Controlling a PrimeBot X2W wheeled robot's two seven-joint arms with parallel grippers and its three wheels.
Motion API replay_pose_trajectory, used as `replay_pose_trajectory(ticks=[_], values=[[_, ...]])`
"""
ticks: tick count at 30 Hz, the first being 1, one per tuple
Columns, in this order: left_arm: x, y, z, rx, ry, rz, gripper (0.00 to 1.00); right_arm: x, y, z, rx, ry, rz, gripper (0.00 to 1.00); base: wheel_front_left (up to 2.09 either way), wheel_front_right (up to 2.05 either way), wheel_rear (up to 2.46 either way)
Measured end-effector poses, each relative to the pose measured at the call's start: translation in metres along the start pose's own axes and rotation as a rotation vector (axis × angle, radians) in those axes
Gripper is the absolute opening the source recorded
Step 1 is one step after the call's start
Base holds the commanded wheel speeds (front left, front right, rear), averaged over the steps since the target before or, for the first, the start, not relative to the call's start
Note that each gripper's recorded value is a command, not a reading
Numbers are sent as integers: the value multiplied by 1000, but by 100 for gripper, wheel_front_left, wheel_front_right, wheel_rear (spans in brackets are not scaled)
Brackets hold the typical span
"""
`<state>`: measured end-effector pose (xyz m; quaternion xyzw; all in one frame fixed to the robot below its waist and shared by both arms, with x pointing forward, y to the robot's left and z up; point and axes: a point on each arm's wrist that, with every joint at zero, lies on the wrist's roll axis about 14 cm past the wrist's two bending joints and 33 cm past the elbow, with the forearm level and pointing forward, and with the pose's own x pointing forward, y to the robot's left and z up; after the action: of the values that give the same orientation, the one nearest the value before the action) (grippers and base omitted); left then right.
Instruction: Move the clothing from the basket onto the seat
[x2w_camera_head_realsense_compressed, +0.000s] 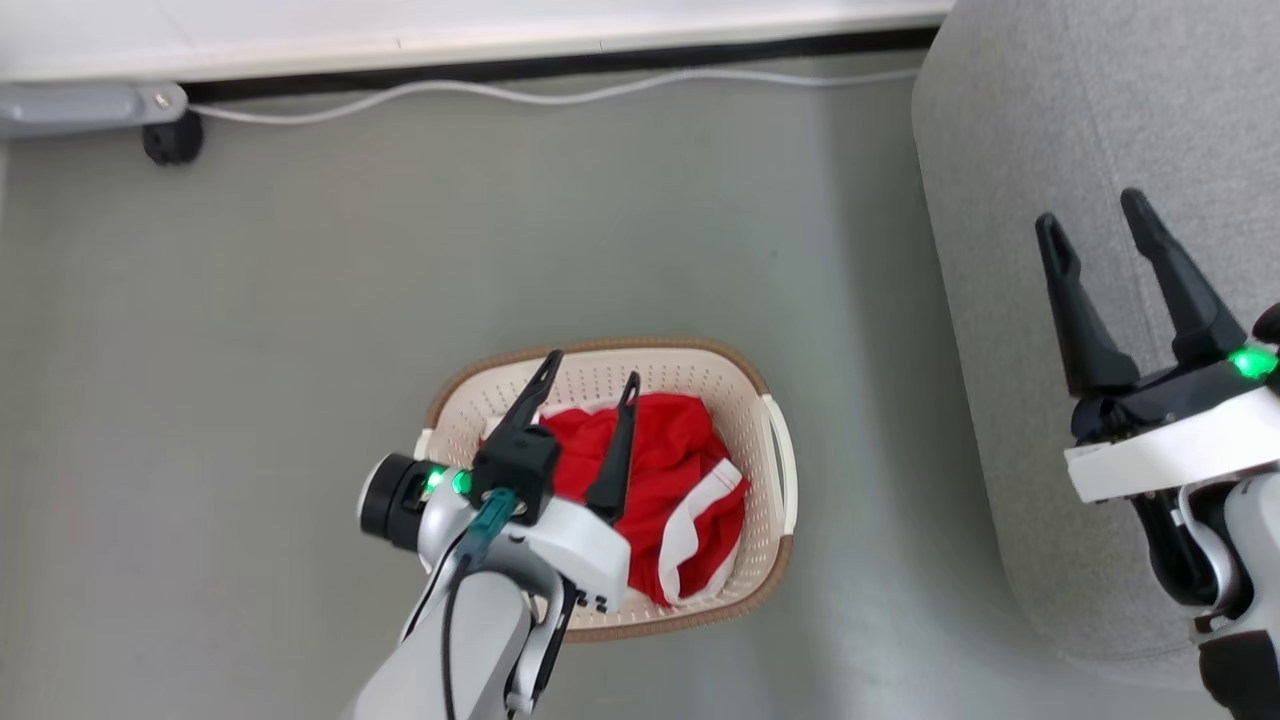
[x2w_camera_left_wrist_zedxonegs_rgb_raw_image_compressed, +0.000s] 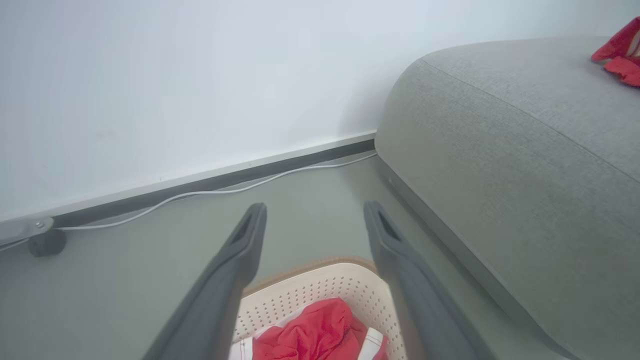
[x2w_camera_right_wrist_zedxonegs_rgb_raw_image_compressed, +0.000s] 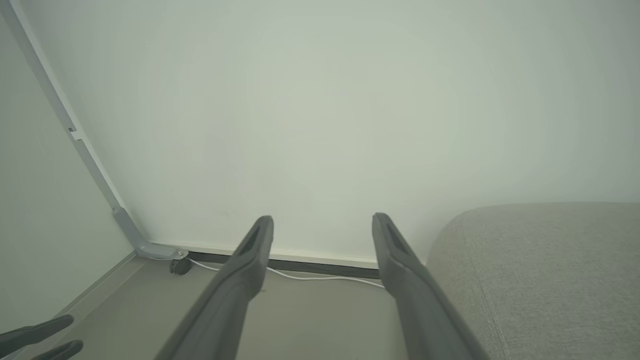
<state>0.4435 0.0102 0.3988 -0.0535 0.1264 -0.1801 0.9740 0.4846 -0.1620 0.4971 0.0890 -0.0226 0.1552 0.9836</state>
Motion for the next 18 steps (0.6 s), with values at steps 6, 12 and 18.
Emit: replay_pose_trajectory(ticks=[6, 12, 18], values=[[-28, 22, 40, -10, -131, 88, 100, -16, 10, 7, 8, -7, -9, 100, 0, 0, 0], [-58, 43, 62, -6, -211, 163, 100, -34, 11, 12, -3, -7, -36, 100, 0, 0, 0], [-86, 63, 80, 6, -276, 231, 100, -49, 14, 16, 0, -17, -57, 100, 0, 0, 0]])
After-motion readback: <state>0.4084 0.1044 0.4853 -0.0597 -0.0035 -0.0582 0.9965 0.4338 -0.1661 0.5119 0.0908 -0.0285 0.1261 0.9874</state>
